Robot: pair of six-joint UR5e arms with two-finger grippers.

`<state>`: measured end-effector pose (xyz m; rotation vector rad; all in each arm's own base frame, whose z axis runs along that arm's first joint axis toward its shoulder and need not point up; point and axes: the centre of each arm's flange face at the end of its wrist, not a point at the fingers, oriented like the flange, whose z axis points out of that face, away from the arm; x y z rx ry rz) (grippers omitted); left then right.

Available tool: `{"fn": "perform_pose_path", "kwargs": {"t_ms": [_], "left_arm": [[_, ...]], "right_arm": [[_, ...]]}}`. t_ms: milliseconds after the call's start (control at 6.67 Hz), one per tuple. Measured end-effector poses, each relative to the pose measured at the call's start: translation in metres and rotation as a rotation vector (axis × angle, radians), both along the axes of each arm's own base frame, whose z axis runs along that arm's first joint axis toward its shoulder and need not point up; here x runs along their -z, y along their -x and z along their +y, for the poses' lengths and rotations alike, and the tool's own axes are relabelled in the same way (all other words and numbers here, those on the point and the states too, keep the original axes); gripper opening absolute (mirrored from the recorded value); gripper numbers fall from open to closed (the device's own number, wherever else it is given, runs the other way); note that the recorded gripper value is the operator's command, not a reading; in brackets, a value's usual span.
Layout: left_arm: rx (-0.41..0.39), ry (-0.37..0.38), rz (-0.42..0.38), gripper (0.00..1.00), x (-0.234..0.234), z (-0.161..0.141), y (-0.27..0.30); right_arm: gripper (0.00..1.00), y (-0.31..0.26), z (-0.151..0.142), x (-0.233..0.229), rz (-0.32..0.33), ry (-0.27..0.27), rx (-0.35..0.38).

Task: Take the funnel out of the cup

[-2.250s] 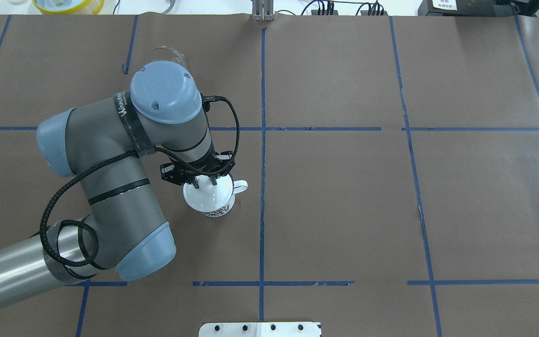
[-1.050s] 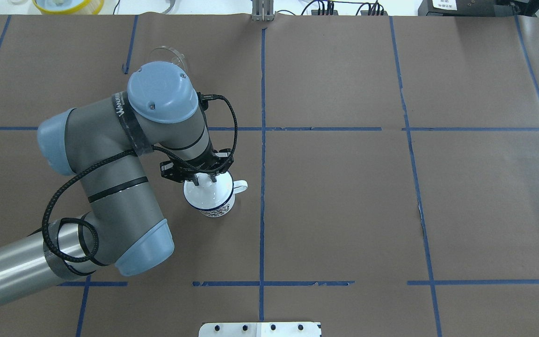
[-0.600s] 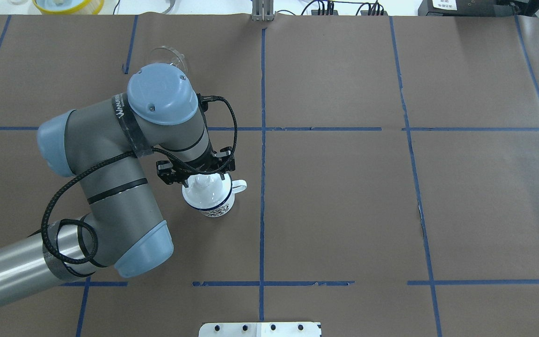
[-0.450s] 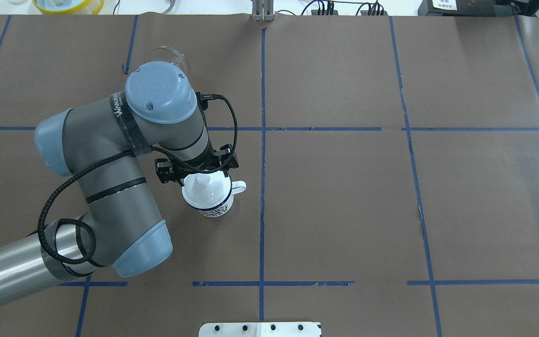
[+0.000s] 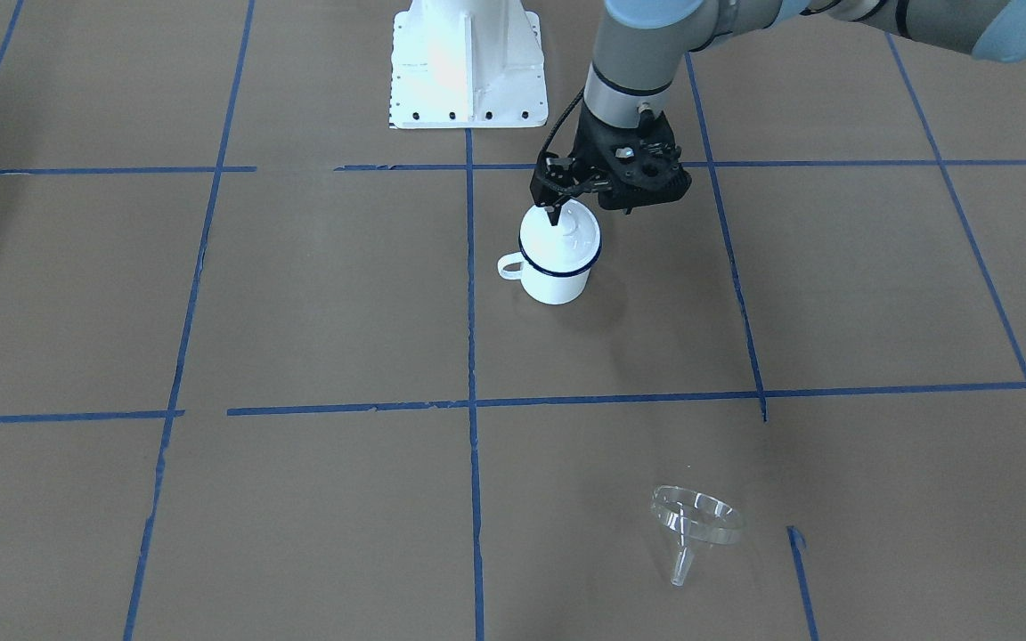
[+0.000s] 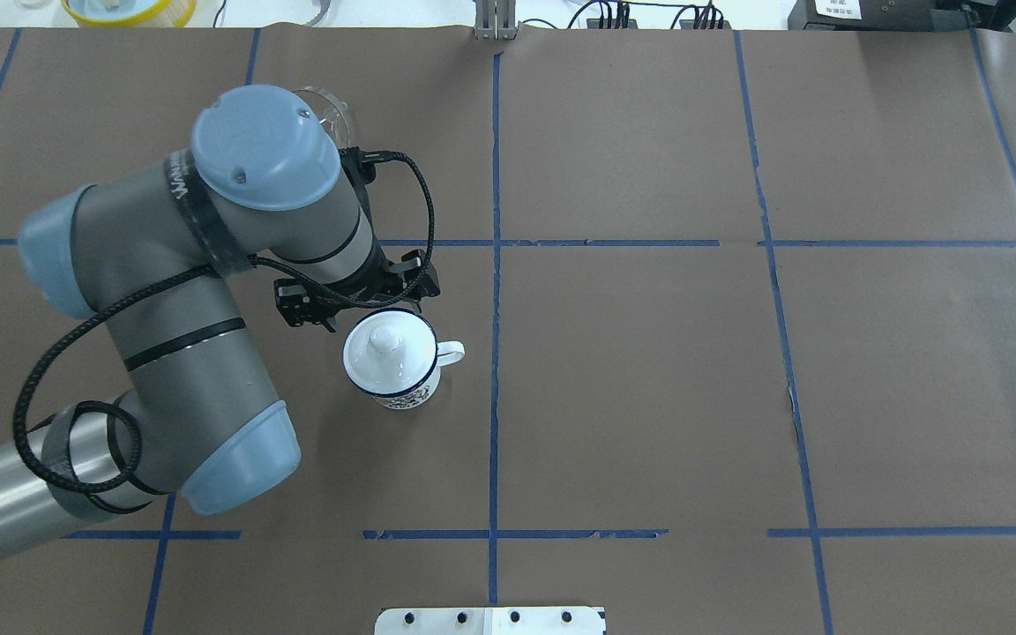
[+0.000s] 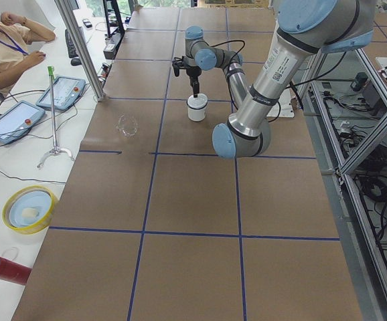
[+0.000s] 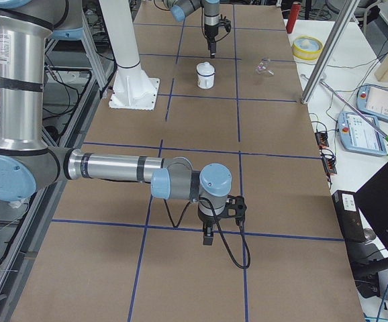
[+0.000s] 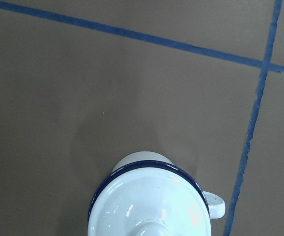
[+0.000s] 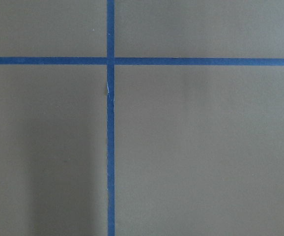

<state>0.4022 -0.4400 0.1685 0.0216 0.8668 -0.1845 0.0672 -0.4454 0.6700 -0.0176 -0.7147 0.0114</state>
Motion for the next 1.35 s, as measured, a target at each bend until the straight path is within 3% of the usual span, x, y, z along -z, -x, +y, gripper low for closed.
{"fn": "perform_pose_path", "kwargs": {"t_ms": [300, 600, 1050, 1350], "left_arm": [[-0.032, -0.153, -0.035, 1.00, -0.035, -0.036, 0.098], [-0.144, -0.249, -0.091, 1.00, -0.112, -0.070, 0.210], [-0.211, -0.278, -0.162, 1.00, -0.268, -0.086, 0.408], [-0.272, -0.265, -0.185, 1.00, -0.391, -0.052, 0.502]], "right_arm": [[1.00, 0.000, 0.000, 0.000, 0.000, 0.000, 0.000], [1.00, 0.000, 0.000, 0.000, 0.000, 0.000, 0.000], [1.00, 0.000, 0.000, 0.000, 0.000, 0.000, 0.000], [1.00, 0.000, 0.000, 0.000, 0.000, 0.001, 0.000]]}}
